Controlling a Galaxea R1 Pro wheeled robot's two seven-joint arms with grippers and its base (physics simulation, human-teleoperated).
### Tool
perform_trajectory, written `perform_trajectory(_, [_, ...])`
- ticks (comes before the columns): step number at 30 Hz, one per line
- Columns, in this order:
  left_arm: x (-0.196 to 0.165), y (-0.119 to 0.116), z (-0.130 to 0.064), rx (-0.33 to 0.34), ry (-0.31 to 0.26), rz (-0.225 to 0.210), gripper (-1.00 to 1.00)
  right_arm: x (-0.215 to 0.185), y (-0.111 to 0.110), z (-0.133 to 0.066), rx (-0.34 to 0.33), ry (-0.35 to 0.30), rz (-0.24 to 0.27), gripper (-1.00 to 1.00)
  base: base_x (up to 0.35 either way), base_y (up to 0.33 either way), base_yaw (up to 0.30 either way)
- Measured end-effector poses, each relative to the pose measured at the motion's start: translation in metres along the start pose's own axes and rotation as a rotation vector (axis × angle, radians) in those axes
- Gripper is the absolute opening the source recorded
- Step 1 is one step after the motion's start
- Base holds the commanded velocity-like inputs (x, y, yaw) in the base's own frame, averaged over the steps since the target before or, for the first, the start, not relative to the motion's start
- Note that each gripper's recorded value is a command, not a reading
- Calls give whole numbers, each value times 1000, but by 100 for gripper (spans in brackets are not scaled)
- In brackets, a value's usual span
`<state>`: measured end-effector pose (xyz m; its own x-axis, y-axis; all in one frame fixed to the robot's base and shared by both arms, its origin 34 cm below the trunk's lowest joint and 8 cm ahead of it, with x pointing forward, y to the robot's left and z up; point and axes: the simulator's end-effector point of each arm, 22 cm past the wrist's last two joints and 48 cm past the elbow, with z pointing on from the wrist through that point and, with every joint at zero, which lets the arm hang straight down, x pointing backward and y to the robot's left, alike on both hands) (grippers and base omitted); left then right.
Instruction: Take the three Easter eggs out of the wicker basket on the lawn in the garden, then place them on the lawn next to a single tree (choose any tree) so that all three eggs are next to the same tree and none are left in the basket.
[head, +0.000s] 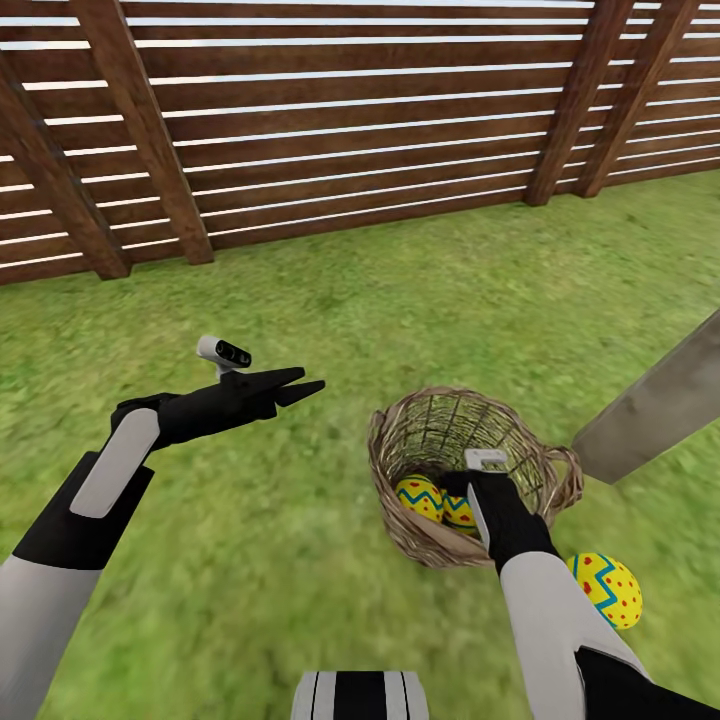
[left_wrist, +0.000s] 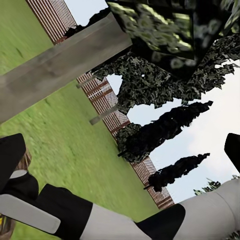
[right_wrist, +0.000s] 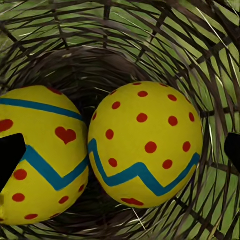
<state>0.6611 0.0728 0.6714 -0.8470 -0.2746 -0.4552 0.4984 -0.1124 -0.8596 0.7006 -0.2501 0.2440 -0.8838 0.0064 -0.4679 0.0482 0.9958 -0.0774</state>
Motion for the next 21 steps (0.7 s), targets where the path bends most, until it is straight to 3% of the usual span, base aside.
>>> perform_trajectory(7, [1,-1,4,9,-2,-3,100,-2,23,-2,-105,-2,8,100,0,0,0])
perform_trajectory(18, [5,17,1,0,-4,-29,100,19,29,11,-126,44,39,100,0,0,0])
perform_trajectory(21, [6,22,0,-2,-6,-38,100,22,35,14,-154,49,93,100,0,0,0])
